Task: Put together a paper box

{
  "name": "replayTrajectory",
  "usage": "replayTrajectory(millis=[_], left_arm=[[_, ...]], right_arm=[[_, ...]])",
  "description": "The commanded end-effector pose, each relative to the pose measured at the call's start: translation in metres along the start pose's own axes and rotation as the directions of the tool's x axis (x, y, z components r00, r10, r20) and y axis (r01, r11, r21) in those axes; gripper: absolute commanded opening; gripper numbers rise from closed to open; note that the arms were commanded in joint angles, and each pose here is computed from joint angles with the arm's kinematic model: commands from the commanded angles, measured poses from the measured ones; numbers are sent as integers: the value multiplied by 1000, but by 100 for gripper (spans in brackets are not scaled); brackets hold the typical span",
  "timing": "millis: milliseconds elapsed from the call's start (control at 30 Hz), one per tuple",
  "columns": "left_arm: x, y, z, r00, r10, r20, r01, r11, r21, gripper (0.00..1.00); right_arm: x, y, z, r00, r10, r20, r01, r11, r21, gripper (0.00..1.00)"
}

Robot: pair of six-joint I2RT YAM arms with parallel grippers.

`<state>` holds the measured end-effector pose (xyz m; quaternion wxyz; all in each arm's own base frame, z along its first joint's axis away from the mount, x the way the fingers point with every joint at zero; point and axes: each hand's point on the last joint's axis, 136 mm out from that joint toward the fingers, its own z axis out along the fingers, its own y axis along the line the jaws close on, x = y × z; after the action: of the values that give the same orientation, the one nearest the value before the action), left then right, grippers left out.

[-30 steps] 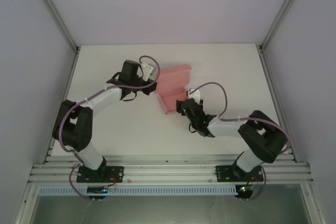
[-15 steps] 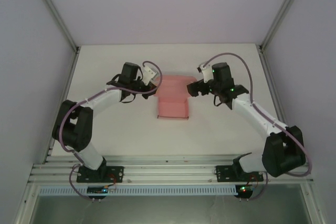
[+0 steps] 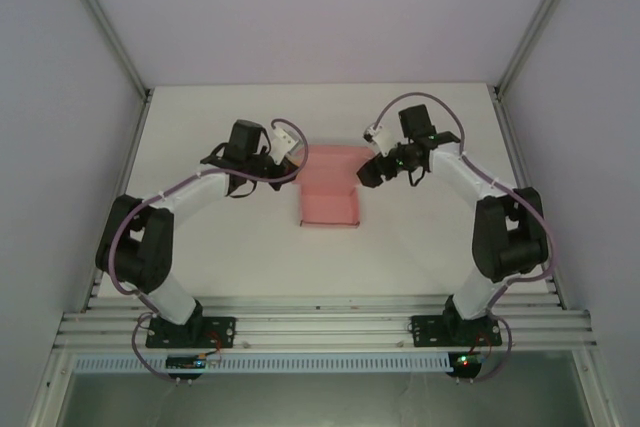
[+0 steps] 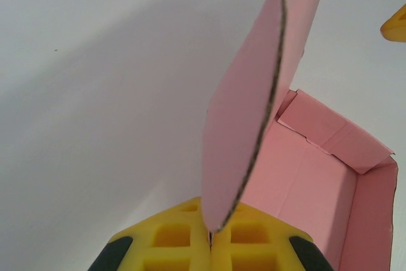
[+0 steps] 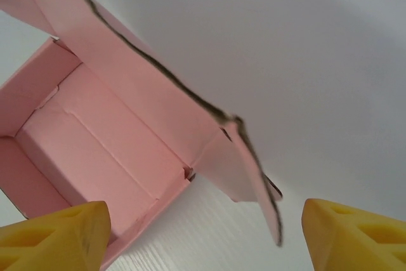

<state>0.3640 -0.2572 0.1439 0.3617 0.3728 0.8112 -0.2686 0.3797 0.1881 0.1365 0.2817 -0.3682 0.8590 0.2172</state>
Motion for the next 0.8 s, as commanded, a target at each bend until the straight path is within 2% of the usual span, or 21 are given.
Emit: replayTrajectory(millis=[0, 167, 233, 300, 433, 500, 600, 767], left_arm=[[-12, -9, -8, 998, 55, 43, -56, 998, 14, 0], [-12, -10, -9, 997, 61, 48, -62, 998, 15, 0], [-11, -7, -8, 997, 59, 41, -59, 998, -2, 0], [-9, -4, -7, 998, 55, 31, -55, 998, -14, 0], [-9, 2, -8, 999, 37, 26, -35, 997, -66, 0], [-11, 8, -6, 999, 40, 20, -37, 989, -144, 0], [-15, 14, -1, 999, 53, -2, -51, 960, -276, 0], [-27, 15, 3, 1000, -10, 22, 19, 896, -443, 0]], right_arm=[[-14, -4, 1, 999, -28, 23, 29, 999, -35, 70], [-7, -8, 13, 998, -53, -38, 50, 996, -75, 57], [-4, -8, 14, 998, -26, -60, 22, 997, -76, 42], [-5, -10, 13, 998, -13, -66, 9, 998, -57, 24], [2, -9, 6, 994, 0, -107, -1, 1000, -8, 3], [4, -5, 5, 992, 8, -124, -5, 1000, 26, 0], [-2, -7, 2, 992, 59, -114, -41, 987, 155, 0], [-34, -8, -12, 971, 228, 72, -239, 912, 334, 0]])
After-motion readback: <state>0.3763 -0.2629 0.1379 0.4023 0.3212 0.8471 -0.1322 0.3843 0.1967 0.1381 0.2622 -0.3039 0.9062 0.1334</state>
